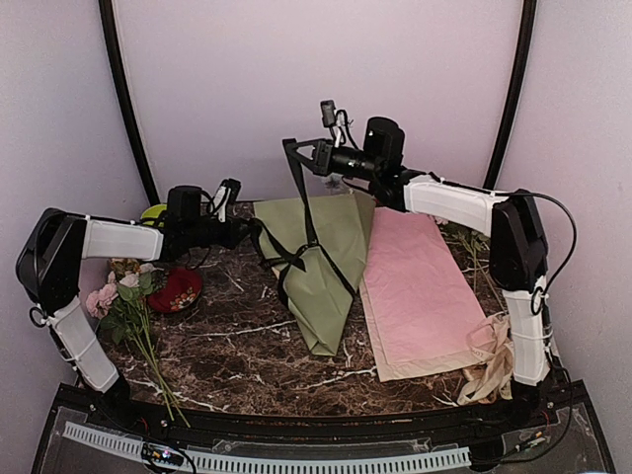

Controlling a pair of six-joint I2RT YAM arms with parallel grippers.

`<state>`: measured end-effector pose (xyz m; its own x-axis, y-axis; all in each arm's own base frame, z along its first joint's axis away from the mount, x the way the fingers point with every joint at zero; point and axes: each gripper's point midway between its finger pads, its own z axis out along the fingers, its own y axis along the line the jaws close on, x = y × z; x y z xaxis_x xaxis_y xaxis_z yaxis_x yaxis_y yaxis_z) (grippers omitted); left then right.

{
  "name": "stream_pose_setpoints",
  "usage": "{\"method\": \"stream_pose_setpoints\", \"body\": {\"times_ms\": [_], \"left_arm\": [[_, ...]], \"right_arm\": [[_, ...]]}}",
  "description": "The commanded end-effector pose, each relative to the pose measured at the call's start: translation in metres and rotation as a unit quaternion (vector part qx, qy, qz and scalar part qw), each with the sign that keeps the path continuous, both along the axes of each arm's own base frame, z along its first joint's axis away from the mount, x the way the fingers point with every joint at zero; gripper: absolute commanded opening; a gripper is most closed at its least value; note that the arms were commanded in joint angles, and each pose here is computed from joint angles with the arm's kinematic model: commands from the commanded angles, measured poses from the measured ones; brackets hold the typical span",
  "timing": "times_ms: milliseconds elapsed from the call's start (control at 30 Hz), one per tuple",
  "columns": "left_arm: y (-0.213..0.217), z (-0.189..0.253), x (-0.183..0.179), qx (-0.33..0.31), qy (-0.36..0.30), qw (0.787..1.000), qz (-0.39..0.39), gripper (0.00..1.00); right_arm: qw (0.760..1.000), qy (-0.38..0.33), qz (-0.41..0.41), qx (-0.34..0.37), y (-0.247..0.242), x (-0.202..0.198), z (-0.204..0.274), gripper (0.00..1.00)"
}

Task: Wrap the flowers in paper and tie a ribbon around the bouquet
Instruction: Tie the ribbon around the folded bouquet.

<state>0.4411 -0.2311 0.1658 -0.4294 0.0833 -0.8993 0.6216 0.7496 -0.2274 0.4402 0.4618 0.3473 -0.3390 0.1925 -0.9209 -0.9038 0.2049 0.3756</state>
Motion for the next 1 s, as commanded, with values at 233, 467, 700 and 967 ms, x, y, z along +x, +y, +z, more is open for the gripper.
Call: {"method": "stream_pose_setpoints", "body": {"times_ms": [233,467,700,967], "left_arm": [[-0.026,-0.002,-0.011,-0.010,0.007,0.998,-0.056,0.00],[-0.036,0.001,-0.021,-0.017,0.002,0.997,-0.073,0.00],[-0.033,0.009,-0.019,-0.011,-0.009,0.998,-0.063,0.00],[-0.034,0.012,-0.017,-0.014,-0.006,0.998,-0.062,0.00]], "right_arm": [[0.991,-0.108,0.028,0.068,-0.015,-0.037,0.104,0.00],[0.993,-0.097,0.020,0.057,-0.013,-0.033,0.088,0.00],[0.995,-0.083,0.010,0.046,-0.012,-0.025,0.070,0.00],[0.996,-0.083,0.006,0.037,-0.009,-0.020,0.066,0.00]]}}
